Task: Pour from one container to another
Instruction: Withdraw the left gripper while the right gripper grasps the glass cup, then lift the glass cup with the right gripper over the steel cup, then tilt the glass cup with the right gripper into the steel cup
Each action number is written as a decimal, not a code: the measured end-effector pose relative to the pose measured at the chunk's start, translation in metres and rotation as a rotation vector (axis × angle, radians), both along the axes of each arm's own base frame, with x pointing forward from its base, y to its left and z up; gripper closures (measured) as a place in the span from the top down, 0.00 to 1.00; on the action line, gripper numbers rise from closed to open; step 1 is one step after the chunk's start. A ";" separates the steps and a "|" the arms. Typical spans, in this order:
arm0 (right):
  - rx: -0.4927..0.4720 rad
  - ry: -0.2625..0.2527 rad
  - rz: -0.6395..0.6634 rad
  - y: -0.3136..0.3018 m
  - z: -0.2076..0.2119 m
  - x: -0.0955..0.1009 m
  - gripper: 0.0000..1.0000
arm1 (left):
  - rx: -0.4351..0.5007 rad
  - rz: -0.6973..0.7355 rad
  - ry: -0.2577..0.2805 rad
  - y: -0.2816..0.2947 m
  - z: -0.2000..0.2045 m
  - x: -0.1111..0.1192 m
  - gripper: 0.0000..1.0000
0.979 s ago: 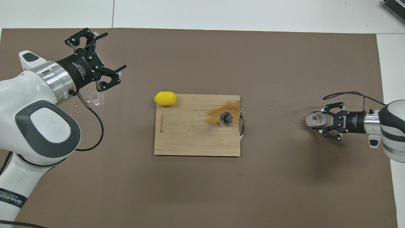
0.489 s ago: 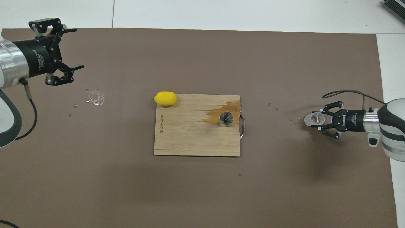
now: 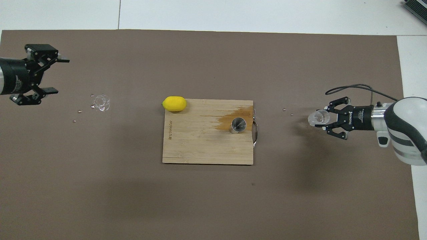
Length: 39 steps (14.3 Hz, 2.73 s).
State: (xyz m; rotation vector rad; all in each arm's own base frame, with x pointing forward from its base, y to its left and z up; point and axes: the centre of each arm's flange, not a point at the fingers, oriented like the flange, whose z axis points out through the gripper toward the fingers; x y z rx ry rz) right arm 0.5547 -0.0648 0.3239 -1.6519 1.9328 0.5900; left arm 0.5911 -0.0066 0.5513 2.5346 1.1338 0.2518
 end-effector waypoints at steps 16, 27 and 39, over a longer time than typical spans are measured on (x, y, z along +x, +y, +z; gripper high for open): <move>-0.364 -0.021 0.205 0.232 0.118 0.018 0.50 | 0.381 -0.976 0.194 -0.033 0.081 -0.053 1.00; -0.601 -0.074 0.335 0.312 0.108 0.009 0.50 | 0.372 -0.966 0.197 -0.027 0.087 -0.054 1.00; -0.858 -0.182 0.524 0.352 0.118 -0.010 0.50 | 0.368 -0.965 0.196 -0.032 0.087 -0.055 1.00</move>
